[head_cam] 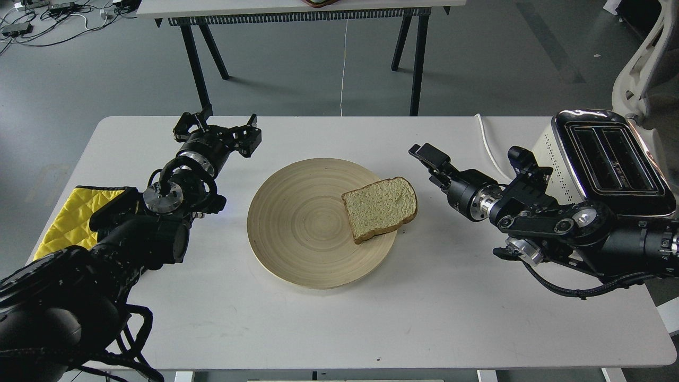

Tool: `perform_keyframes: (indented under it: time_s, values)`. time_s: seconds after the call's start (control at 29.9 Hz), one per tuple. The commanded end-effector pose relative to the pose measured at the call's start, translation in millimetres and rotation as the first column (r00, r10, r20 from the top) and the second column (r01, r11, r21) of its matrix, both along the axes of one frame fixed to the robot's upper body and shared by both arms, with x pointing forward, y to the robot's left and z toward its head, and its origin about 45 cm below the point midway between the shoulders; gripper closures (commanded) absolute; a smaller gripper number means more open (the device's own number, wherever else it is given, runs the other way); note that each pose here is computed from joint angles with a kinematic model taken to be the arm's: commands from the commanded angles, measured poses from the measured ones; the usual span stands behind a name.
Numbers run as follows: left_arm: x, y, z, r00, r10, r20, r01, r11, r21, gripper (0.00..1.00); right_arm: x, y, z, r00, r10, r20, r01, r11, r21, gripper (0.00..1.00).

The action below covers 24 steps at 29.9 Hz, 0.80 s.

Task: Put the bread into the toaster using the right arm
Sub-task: 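Move the right gripper toward the bread slice on the plate, then close the right gripper on the bread slice's edge and lift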

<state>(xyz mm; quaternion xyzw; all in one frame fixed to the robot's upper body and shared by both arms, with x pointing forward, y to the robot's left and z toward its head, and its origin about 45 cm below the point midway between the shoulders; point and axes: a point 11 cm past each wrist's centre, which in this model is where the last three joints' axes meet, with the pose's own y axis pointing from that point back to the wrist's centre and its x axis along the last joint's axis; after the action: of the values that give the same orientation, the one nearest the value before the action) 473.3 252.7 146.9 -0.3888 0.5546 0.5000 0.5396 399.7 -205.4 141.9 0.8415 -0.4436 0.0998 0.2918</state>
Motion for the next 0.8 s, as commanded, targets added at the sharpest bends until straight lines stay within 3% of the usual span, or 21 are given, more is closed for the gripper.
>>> perform_keyframes:
  time_s: [0.0,0.17,0.37,0.54,0.77]
  values:
    - [0,0,0,1.0,0.0,0.0,0.0,1.0,0.0,0.0,-10,6,-13,1.0,-0.002,-0.017,0.002,1.0,-0.002,0.04]
    - [0,0,0,1.0,0.0,0.0,0.0,1.0,0.0,0.0,-15,10,-20,1.0,-0.003,-0.029,0.003,1.0,0.001,0.07]
    - [0,0,0,1.0,0.0,0.0,0.0,1.0,0.0,0.0,-18,10,-22,0.999,0.003,-0.037,-0.003,1.0,0.001,0.25]
    - [0,0,0,1.0,0.0,0.0,0.0,1.0,0.0,0.0,-19,11,-24,0.999,0.004,-0.046,-0.004,1.0,-0.002,0.33]
    - [0,0,0,1.0,0.0,0.0,0.0,1.0,0.0,0.0,-24,16,-29,0.998,0.012,-0.061,-0.012,1.0,0.001,0.34]
